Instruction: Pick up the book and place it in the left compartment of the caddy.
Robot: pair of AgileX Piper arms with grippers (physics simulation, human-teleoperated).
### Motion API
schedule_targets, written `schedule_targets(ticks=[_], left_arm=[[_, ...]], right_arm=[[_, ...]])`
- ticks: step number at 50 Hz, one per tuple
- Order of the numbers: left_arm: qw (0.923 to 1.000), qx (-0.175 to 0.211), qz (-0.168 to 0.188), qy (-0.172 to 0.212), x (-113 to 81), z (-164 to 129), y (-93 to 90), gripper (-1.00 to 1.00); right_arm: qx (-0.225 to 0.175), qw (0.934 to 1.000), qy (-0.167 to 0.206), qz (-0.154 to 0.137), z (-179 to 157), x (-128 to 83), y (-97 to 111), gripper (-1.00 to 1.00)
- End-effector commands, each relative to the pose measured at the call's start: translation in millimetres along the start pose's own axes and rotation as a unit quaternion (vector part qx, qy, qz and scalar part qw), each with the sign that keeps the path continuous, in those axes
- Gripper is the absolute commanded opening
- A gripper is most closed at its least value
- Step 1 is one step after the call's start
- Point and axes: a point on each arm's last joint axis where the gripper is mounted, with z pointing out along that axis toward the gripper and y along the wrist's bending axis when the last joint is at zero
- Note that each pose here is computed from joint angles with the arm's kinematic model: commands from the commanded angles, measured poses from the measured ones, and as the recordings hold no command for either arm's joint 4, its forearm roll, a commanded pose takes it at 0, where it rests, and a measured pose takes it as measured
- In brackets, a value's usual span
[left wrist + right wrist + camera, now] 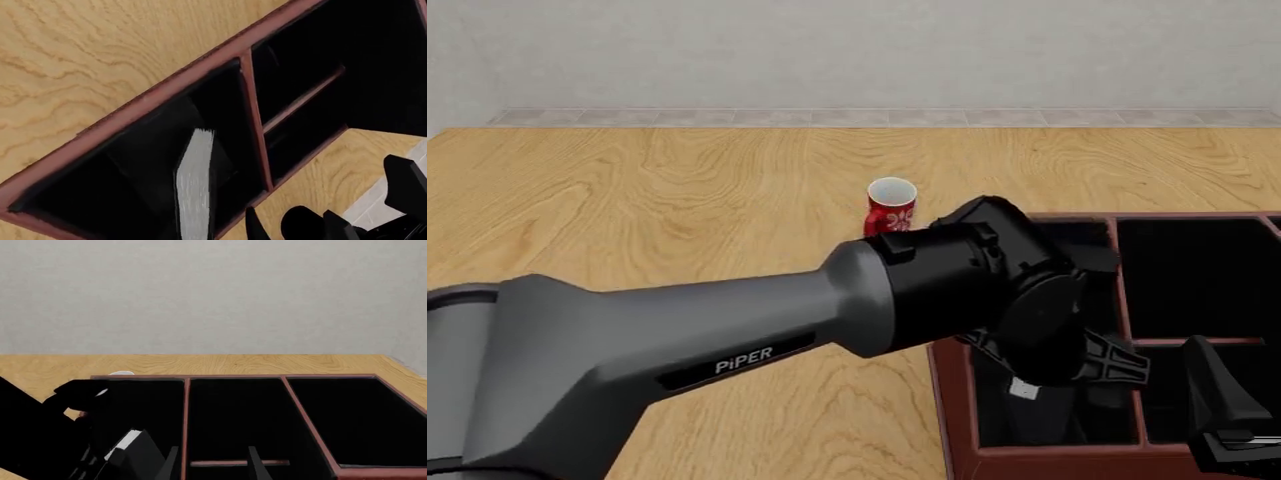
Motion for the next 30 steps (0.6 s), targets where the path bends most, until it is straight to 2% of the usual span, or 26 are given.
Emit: schedule_targets(ticks=[1,20,30], left_arm=[[0.9986,0.007,0.038,0.035,21.1,17.2,-18.4,1.00],[0.9985,0.006,0.040,0.036,20.2,16.5,-18.4,1.00],[0.9986,0.006,0.043,0.031,13.2,9.5,-15.8,1.00]], right_arm=[[0.000,1.0000,0.000,0.000,0.0,0.0,0.0,1.00],[0.000,1.0000,0.000,0.000,0.0,0.0,0.0,1.00],[0.000,1.0000,0.000,0.000,0.0,0.0,0.0,1.00]])
